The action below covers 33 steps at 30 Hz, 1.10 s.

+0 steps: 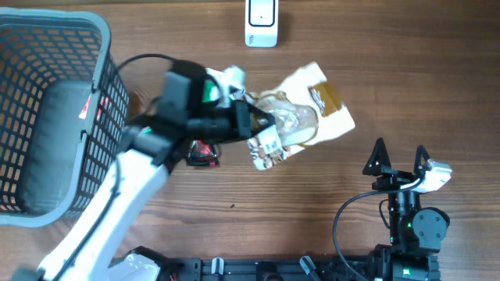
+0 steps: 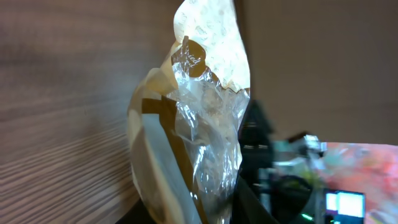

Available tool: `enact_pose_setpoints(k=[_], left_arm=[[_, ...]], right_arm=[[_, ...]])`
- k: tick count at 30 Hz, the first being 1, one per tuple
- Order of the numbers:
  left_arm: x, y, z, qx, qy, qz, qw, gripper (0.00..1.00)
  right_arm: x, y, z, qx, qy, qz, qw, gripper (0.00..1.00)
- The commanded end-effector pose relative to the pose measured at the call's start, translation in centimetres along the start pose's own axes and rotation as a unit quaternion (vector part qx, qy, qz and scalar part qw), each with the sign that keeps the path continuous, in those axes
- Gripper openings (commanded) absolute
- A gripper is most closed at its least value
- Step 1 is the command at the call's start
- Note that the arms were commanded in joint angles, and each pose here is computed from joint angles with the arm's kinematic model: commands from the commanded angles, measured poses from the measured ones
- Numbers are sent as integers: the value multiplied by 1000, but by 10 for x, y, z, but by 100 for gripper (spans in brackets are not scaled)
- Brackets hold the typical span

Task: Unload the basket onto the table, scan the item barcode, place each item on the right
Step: 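Carry the nut bag right and drop it near the right gripper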

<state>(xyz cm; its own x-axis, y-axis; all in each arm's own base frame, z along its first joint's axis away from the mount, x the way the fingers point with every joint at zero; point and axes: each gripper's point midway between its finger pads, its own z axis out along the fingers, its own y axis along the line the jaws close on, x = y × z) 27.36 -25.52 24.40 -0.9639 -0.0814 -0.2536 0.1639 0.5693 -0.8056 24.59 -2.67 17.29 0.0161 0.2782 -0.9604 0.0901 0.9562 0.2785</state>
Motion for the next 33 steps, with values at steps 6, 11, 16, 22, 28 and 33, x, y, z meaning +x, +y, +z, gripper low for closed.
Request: enact_pose_setpoints(k=[6,11,16,22,28,33], left_arm=[[37,63,107,-109,99,-3,989,24],[55,101,144,-140,144,-27,979,22],[59,111,146,-155,150,-34,976,56],[45,86,120,-156,109,-12,982,100],[19,-21,30,-54,-17,80,995,100],[-15,-55,-51,-29,-158,141,977,100]], right_arm=[[-1,3,0,-8,-3,-9,1000,100],[-1,3,0,-8,-3,-9,1000,100],[-1,3,0,-8,-3,-9,1000,100],[-1,3,0,-8,-3,-9,1000,100],[-1,3,0,-8,-3,-9,1000,100],[-1,3,0,-8,-3,-9,1000,100]])
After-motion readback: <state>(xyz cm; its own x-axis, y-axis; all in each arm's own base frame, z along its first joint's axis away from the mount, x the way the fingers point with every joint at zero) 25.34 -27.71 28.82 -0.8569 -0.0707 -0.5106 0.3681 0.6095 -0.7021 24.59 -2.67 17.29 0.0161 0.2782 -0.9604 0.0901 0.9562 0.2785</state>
